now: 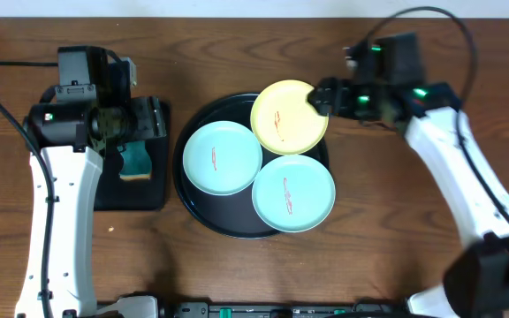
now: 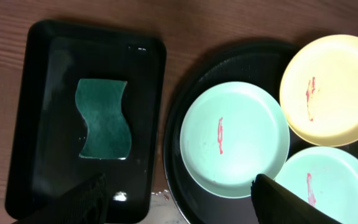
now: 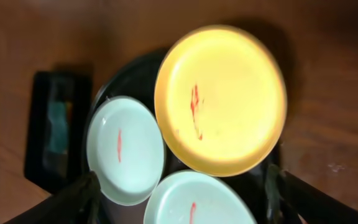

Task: Clean dirty plates on tray and stack at the side
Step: 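Move left gripper to the sponge and right gripper to the upper pale green plate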

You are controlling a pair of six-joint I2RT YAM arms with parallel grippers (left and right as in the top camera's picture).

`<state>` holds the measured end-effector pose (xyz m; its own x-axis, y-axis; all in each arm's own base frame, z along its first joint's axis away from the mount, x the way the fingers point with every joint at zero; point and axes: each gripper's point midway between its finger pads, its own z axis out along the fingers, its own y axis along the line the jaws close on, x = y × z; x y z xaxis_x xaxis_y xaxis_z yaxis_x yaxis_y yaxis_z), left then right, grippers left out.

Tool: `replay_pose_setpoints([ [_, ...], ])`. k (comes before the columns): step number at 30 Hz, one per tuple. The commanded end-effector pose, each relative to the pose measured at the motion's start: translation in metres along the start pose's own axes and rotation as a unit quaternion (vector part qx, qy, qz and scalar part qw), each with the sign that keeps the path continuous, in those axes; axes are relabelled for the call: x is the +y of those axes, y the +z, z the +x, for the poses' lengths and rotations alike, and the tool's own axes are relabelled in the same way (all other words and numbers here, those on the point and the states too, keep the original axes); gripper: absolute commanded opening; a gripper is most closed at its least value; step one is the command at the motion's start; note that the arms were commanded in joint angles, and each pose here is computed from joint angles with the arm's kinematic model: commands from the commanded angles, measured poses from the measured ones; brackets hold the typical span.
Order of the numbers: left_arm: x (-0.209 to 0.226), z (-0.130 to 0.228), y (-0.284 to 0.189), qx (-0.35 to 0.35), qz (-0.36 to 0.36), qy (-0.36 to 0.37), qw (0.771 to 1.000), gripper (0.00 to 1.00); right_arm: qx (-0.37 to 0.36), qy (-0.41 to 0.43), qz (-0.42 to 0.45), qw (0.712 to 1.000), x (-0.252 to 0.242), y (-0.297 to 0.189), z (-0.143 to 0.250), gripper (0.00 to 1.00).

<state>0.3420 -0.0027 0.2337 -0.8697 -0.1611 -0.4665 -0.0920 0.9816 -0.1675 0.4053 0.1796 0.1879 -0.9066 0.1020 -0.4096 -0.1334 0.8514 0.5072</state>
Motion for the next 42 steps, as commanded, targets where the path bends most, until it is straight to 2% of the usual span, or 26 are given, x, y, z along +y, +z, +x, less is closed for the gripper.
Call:
replay_pose_setpoints([
  [1, -0.003, -0.005, -0.005, -0.009, 0.007, 0.004, 1.0, 0.74, 0.005, -0.005, 0.034, 0.999, 0.019, 0.012, -0.009, 0.77],
  [5, -0.002, -0.006, -0.005, -0.011, 0.005, 0.004, 1.0, 0.74, 0.053, -0.012, 0.061, 0.997, 0.038, 0.043, 0.007, 0.68],
  [10, 0.014, -0.008, -0.005, -0.016, -0.04, 0.001, 0.999, 0.75, 0.089, 0.0, 0.089, 0.992, 0.048, 0.075, 0.035, 0.47],
  [14, 0.04, -0.009, -0.009, -0.025, -0.093, -0.058, 0.994, 0.74, 0.098, -0.012, 0.126, 0.987, 0.047, 0.098, 0.053, 0.4],
  [18, 0.059, -0.008, -0.012, -0.024, -0.111, -0.087, 0.99, 0.74, 0.118, -0.031, 0.144, 0.982, 0.047, 0.12, 0.072, 0.33],
  [27, 0.075, -0.001, -0.001, 0.003, -0.124, -0.104, 0.987, 0.74, 0.158, -0.04, 0.17, 0.972, 0.035, 0.16, 0.105, 0.23],
  [42, 0.082, 0.011, 0.036, 0.067, -0.13, -0.108, 0.983, 0.74, 0.184, -0.043, 0.192, 0.963, 0.022, 0.18, 0.126, 0.15],
])
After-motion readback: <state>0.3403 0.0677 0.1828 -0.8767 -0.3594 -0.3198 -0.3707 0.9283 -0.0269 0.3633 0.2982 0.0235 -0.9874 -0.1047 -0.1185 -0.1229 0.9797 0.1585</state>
